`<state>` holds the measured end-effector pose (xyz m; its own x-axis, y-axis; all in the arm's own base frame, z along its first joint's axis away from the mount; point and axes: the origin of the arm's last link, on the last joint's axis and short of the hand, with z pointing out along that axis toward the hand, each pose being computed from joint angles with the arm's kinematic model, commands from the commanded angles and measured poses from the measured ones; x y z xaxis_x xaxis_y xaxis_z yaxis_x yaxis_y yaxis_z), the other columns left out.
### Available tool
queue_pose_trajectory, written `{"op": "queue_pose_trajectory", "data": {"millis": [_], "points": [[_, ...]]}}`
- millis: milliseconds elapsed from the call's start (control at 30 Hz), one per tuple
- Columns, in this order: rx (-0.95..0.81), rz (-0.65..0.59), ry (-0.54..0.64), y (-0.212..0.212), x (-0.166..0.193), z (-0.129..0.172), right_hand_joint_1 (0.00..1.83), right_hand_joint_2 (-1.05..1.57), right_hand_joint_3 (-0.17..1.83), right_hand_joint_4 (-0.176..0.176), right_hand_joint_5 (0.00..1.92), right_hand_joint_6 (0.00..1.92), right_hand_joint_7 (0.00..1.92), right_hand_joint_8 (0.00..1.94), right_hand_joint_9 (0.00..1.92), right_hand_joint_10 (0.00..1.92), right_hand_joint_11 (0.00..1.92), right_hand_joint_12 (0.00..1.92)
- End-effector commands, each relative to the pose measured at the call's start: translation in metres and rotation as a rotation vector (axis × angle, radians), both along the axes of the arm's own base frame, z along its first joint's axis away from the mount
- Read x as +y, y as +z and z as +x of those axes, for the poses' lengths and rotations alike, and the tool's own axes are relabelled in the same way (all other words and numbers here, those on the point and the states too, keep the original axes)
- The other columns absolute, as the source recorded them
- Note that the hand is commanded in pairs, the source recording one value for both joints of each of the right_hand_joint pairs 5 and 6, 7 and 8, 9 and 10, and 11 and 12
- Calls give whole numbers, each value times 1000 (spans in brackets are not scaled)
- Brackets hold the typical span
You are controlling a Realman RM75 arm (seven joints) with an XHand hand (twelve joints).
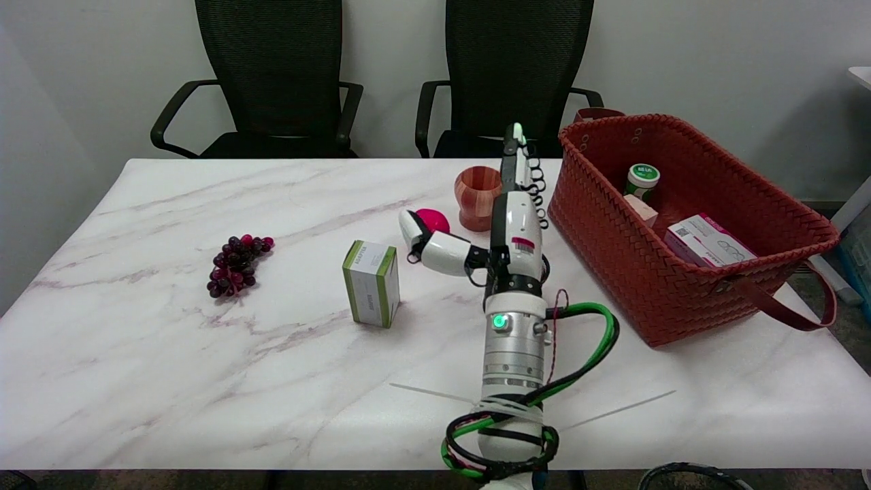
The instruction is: Pick up the black pen container.
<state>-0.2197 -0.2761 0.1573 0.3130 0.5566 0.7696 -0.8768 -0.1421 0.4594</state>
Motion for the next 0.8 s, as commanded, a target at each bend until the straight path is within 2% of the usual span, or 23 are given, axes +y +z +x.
{"op": "queue_pose_trajectory", "data": {"millis": [33,133,300,800], "points": [[-33,-67,-66,6,34,-19,1137,332,545,0,0,0,0,0,0,0,0,0],[-33,-86,-75,10,38,-23,1143,316,379,0,0,0,0,0,0,0,0,0],[-44,-142,-89,19,45,-30,1173,371,262,0,0,0,0,0,0,0,0,0],[-60,-233,-115,40,53,-44,1165,282,410,0,0,0,0,0,0,0,0,0]]}}
